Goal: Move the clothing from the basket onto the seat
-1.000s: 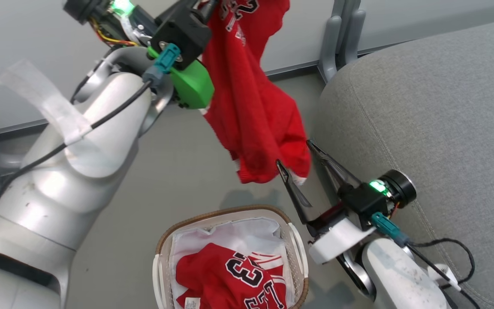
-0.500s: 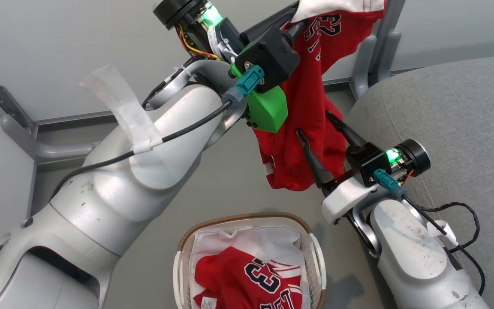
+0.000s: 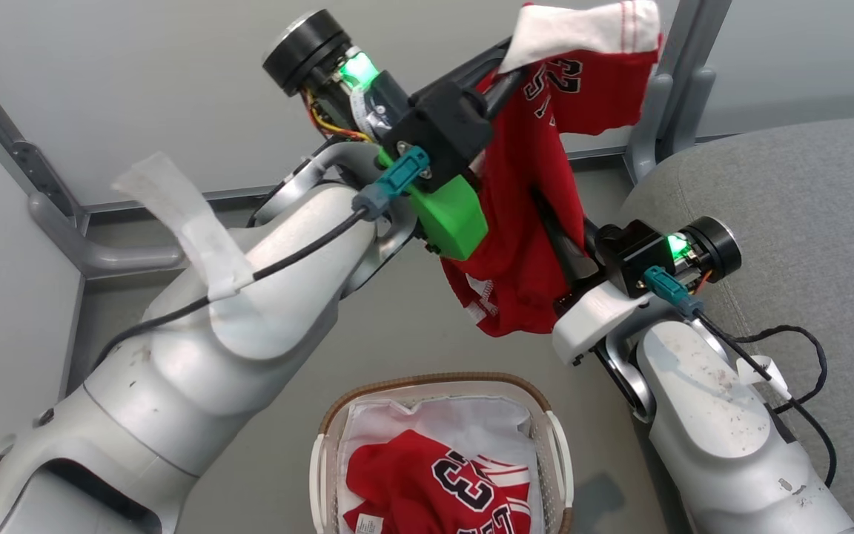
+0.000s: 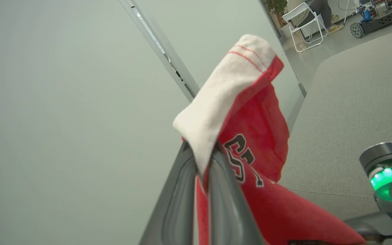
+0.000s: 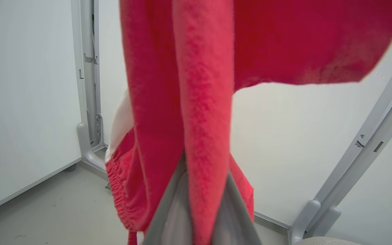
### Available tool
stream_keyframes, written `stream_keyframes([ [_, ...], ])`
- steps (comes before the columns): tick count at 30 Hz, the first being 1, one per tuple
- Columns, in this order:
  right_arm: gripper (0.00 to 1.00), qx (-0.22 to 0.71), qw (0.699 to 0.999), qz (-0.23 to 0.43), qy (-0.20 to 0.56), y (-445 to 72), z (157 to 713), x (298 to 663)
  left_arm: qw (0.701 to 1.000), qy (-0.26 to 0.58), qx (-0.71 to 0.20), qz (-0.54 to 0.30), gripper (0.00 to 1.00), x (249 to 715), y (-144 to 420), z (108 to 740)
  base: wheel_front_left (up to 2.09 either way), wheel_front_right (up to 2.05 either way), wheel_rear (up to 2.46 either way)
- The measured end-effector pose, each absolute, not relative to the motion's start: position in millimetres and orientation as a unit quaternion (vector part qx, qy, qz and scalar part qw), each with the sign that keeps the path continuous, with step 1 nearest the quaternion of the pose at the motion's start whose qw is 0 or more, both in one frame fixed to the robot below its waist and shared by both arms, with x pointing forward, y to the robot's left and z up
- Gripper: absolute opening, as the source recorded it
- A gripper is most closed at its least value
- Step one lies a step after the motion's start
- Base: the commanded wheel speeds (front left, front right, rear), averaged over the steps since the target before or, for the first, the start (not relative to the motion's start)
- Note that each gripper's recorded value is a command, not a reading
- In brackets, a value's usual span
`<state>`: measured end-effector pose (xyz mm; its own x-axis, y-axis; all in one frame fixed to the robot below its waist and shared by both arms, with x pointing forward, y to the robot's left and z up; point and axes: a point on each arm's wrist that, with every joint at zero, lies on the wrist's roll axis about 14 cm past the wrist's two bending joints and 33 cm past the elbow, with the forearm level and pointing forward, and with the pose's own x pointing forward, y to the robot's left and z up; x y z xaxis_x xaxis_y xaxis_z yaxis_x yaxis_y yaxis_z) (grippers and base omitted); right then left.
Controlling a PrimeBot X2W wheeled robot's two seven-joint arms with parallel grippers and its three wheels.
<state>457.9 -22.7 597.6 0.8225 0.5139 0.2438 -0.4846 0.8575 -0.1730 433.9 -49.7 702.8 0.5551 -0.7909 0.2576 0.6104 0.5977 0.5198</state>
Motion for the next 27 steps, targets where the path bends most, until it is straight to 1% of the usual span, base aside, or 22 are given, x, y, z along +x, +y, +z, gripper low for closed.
stream_keyframes([
  [2,0.00,-0.050,0.955,0.257,-0.143,-26.0,598.3,458.8,0.870,-0.231,0.178,-0.397,0.00,437.8,-41.8,696.1,0.00,0.00,0.00],
  [3,0.00,-0.045,0.957,0.251,-0.141,-29.7,597.8,460.0,0.876,-0.226,0.171,-0.390,0.12,439.9,-37.0,691.0,0.00,0.00,0.00],
  [4,0.00,-0.040,0.959,0.245,-0.140,-33.8,597.4,461.4,0.881,-0.221,0.164,-0.384,0.39,441.4,-32.9,686.3,0.00,0.00,0.00],
  [5,0.00,-0.036,0.961,0.237,-0.139,-39.0,597.0,463.2,0.889,-0.213,0.152,-0.377,0.59,443.5,-27.6,680.2,0.00,0.00,0.00],
  [6,0.00,-0.031,0.963,0.230,-0.136,-43.1,595.5,464.5,0.895,-0.203,0.141,-0.371,0.98,445.6,-22.7,672.4,0.00,0.00,0.00],
  [7,0.00,-0.029,0.964,0.227,-0.133,-45.3,593.3,465.0,0.900,-0.195,0.135,-0.365,1.00,447.4,-18.8,666.1,0.00,0.00,0.00],
  [9,0.00,-0.025,0.967,0.221,-0.127,-49.4,588.1,465.9,0.913,-0.178,0.119,-0.347,1.00,451.6,-7.9,650.4,0.00,0.00,0.00],
  [11,0.00,-0.024,0.968,0.216,-0.127,-52.3,588.0,467.8,0.919,-0.164,0.110,-0.340,1.00,452.3,-1.2,635.9,0.00,0.00,0.00],
  [16,0.00,-0.028,0.971,0.200,-0.125,-62.8,583.2,470.8,0.942,-0.101,0.065,-0.312,1.00,449.9,19.7,585.8,0.00,0.00,0.00],
  [20,0.00,-0.033,0.972,0.192,-0.128,-68.4,582.4,471.5,0.953,-0.073,0.015,-0.293,1.00,439.6,29.9,561.6,0.00,0.00,0.00],
  [27,0.00,-0.037,0.977,0.171,-0.119,-84.0,571.2,470.4,0.963,-0.017,-0.033,-0.267,1.00,416.9,43.3,514.1,0.00,0.00,0.00],
])
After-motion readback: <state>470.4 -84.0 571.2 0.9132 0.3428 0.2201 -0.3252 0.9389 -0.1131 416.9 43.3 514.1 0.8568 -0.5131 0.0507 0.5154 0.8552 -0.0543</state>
